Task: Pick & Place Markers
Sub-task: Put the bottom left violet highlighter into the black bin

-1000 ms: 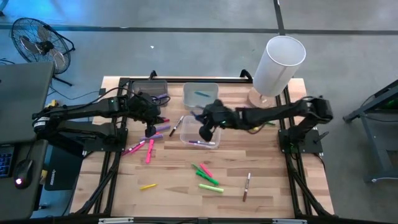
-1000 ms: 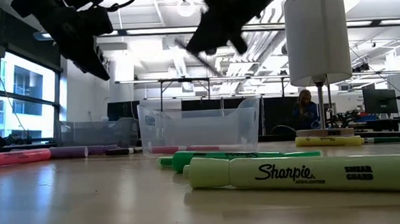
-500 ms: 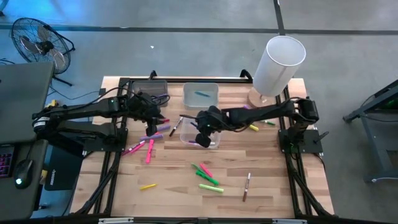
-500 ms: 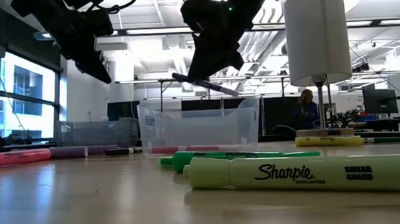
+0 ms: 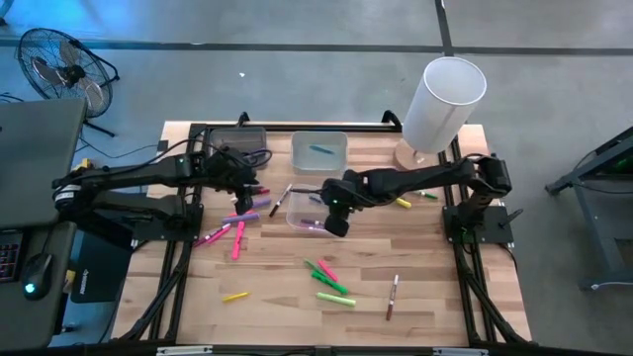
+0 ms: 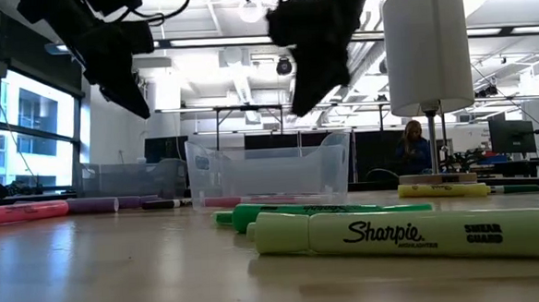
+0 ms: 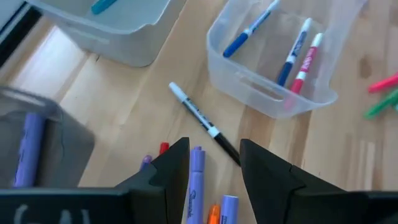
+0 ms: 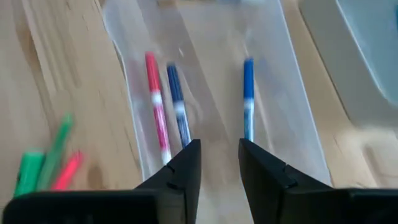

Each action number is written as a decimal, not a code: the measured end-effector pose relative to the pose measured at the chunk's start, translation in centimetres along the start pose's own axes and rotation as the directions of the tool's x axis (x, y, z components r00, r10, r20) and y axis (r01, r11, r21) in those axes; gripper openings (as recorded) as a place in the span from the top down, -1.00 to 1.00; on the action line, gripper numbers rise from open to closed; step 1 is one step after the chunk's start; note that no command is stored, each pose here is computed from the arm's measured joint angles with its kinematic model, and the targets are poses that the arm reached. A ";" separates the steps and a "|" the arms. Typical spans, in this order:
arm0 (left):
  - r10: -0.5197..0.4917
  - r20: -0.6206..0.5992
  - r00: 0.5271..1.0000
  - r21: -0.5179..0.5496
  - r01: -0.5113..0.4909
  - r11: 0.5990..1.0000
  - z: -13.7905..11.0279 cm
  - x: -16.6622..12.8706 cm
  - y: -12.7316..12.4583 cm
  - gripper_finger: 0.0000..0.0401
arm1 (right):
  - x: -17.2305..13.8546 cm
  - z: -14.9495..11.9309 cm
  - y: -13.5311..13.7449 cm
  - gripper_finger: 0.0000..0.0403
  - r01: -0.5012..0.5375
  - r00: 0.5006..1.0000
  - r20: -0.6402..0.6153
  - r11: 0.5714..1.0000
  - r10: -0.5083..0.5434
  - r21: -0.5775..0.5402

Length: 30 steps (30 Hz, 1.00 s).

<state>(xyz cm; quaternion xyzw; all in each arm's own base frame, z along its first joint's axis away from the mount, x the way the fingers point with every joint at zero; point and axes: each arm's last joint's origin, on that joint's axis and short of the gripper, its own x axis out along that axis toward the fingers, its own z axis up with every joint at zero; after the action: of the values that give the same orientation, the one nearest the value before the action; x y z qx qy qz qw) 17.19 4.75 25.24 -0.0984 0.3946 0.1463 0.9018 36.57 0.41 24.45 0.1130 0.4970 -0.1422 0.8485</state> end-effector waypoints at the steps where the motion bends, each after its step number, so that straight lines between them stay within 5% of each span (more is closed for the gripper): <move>1: 0.003 -0.009 1.000 -0.005 -0.003 1.000 0.0 0.2 0.0 0.30 | -0.6 -0.4 0.1 0.56 0.004 1.000 -0.016 1.000 -0.004 -0.009; 5: -0.008 -0.078 0.997 0.001 0.009 1.000 -0.2 1.3 -0.3 0.30 | -2.2 -2.9 0.3 0.67 0.005 1.000 -0.002 1.000 -0.005 -0.021; 19: 0.006 -0.448 0.894 0.243 0.115 0.963 -2.8 5.3 -4.4 0.30 | -8.6 -13.5 -3.7 0.96 -0.153 0.953 0.295 0.951 0.071 0.268; 30: 0.129 -0.550 0.825 0.319 0.065 0.946 -4.2 8.2 -5.3 0.30 | -10.3 -15.7 -5.0 0.99 -0.213 0.910 0.403 0.942 0.096 0.258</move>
<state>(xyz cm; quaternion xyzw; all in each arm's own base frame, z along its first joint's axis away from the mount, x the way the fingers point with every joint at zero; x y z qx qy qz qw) 21.42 0.04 16.71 0.0189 0.6633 0.0591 0.7458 17.28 2.26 25.66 0.2482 0.2832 -0.1662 0.9114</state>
